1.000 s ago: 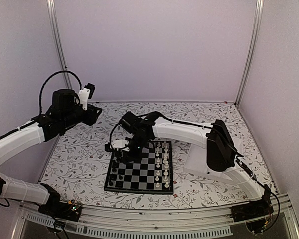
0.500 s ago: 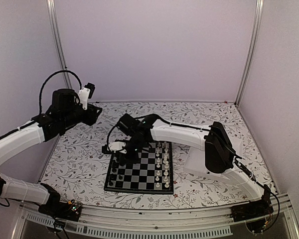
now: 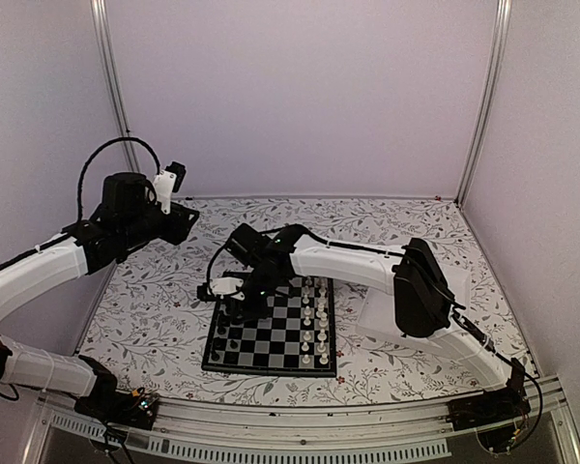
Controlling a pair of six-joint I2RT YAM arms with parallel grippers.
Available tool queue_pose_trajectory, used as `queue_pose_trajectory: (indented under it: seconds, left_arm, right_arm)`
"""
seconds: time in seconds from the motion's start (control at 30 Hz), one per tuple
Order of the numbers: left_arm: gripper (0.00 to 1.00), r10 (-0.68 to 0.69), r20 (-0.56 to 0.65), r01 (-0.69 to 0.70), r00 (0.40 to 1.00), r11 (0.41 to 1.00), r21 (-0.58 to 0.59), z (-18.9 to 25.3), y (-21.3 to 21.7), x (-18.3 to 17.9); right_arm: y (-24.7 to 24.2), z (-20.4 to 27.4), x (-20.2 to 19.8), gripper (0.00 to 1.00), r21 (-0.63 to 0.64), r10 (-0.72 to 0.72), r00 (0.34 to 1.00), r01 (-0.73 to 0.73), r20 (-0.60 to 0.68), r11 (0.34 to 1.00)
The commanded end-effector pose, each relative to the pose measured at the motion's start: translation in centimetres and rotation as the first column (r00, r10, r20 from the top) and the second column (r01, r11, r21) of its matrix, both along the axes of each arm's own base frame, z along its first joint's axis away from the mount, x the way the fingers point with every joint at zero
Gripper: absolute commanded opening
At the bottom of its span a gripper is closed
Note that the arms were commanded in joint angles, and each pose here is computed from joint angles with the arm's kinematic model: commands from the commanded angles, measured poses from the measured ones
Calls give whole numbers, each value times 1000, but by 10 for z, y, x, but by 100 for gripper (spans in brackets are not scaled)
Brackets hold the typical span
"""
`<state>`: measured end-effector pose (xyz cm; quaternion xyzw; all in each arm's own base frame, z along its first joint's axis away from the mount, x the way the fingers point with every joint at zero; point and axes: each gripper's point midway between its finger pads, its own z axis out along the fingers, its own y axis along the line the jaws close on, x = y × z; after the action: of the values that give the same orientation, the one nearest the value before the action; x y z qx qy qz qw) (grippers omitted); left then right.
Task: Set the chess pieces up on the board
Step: Place the chess piece on the chessboard, then pick up the chess piece from the storage box.
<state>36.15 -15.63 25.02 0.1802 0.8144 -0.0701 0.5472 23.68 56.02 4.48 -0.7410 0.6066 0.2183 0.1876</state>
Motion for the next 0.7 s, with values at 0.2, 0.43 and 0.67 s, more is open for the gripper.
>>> queue_pose_trajectory:
  seconds: [0.2, 0.43, 0.67]
  left_arm:
    - [48, -2, 8, 2, 1000, 1000, -12, 8, -2, 5]
    - [48, -18, -6, 18, 1000, 1000, -13, 5, -5, 5]
    - [48, -18, -15, 18, 1000, 1000, -10, 2, -6, 6]
  right_arm:
    - [-5, 26, 1, 27, 5, -13, 998, 12, 53, 1000]
    - [-27, 46, 0, 38, -26, -28, 995, 30, 91, 999]
    - [-78, 56, 4, 41, -94, -85, 992, 94, 94, 991]
